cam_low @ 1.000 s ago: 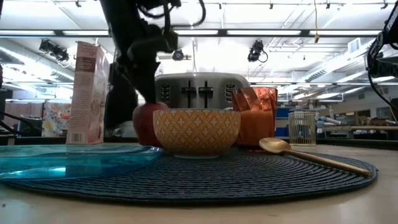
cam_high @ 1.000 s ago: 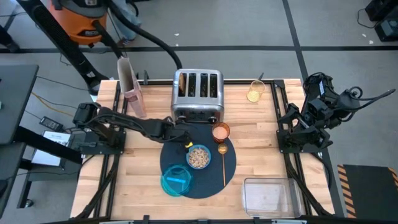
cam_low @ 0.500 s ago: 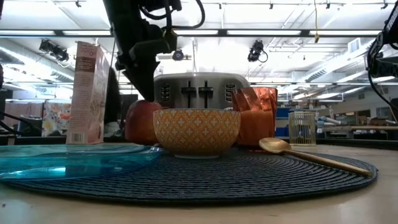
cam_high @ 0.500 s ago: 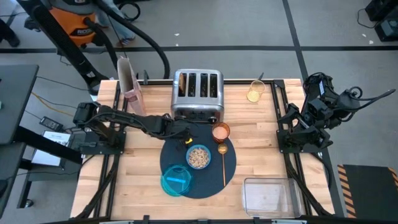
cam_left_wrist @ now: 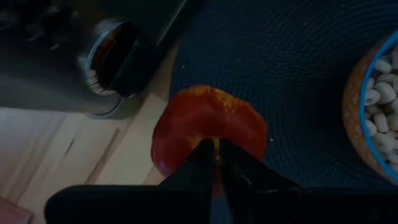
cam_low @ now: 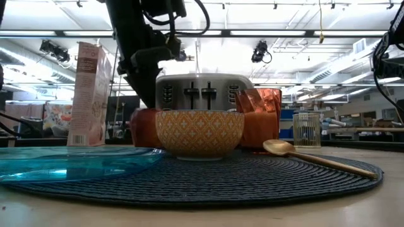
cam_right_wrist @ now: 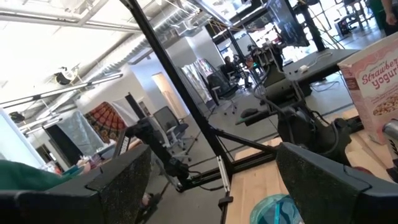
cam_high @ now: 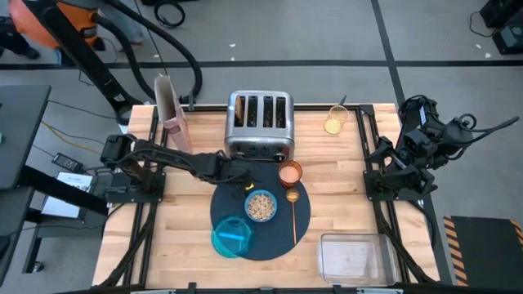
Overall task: Arrange a breakfast setting
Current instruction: Adjust the red apple, then put the toasted bread on the blue plate
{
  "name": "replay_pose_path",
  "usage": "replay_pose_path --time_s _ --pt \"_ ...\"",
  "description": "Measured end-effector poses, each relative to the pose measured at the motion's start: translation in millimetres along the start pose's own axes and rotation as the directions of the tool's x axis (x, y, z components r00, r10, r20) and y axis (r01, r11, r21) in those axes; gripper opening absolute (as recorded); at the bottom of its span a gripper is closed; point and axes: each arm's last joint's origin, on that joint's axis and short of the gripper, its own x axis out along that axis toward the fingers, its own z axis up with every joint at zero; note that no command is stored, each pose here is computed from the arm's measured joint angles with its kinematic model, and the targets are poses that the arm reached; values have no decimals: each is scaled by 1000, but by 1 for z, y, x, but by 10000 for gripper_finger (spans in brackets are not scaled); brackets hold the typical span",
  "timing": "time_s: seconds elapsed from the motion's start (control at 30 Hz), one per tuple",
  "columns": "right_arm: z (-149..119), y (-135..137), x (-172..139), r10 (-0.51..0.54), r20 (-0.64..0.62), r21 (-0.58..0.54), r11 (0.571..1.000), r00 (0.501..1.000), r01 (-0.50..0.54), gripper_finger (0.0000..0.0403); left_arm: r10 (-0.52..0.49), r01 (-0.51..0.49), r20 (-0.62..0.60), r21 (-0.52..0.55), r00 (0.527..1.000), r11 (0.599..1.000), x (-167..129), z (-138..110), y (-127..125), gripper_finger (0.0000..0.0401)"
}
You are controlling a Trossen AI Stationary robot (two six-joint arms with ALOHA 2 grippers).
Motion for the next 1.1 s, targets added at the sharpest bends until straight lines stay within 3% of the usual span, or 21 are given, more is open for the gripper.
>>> replay_pose_path --time_s 0.47,0.87,1.1 --pt "-2 2 2 -2 -7 -11 1000 1000 2 350 8 -8 -11 26 1000 1000 3 -1 -1 32" --pt "-2 2 2 -1 -8 -12 1000 1000 1 350 10 -10 -10 45 1000 999 -9 8 -1 130" --pt "-2 3 2 17 -14 -18 1000 1000 -17 350 7 -7 1 55 1000 998 -21 16 -1 149"
